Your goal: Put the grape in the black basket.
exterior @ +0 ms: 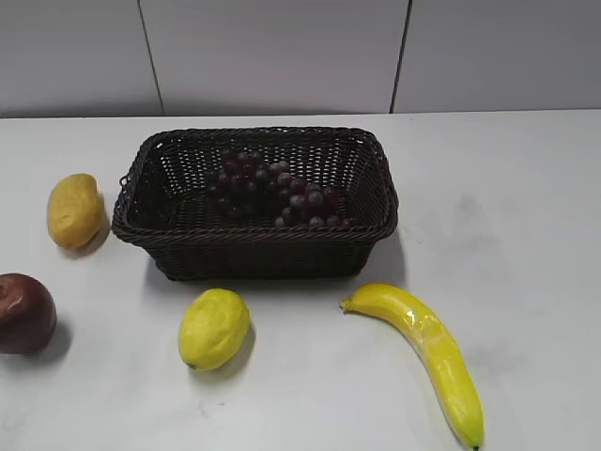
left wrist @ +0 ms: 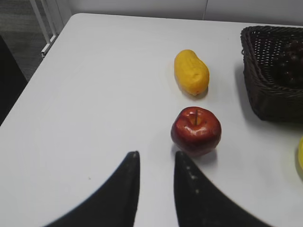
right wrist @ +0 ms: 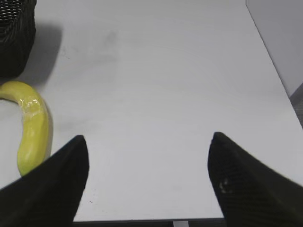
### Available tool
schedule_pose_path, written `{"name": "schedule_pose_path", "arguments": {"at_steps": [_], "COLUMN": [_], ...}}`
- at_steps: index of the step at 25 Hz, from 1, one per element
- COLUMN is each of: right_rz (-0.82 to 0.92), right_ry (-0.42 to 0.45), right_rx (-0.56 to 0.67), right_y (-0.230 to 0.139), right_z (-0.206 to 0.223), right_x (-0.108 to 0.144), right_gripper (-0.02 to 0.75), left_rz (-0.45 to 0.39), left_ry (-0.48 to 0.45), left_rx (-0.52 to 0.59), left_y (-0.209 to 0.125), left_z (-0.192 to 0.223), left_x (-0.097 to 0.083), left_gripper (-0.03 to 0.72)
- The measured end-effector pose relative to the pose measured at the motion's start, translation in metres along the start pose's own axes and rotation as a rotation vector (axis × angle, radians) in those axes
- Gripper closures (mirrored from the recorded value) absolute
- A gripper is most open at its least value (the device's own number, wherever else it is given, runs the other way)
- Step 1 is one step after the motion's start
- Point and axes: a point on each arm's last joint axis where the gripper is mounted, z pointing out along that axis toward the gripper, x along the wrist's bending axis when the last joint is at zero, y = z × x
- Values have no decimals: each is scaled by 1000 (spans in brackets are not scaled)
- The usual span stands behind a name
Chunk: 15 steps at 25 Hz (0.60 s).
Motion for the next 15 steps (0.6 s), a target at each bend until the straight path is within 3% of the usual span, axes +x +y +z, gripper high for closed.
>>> {"name": "schedule_pose_path", "arguments": {"at_steps": [15], "right_rz": [-1], "right_ry": [5], "right_rx": [-12], "right_y": [1], "right_z": [0], "right_x": [0], "right_gripper": [144], "left_rz": [0], "left_ry": [0], "left_rx": [0], "left_y": [0], "left_z": [0], "left_x": [0], "left_gripper": [460]}}
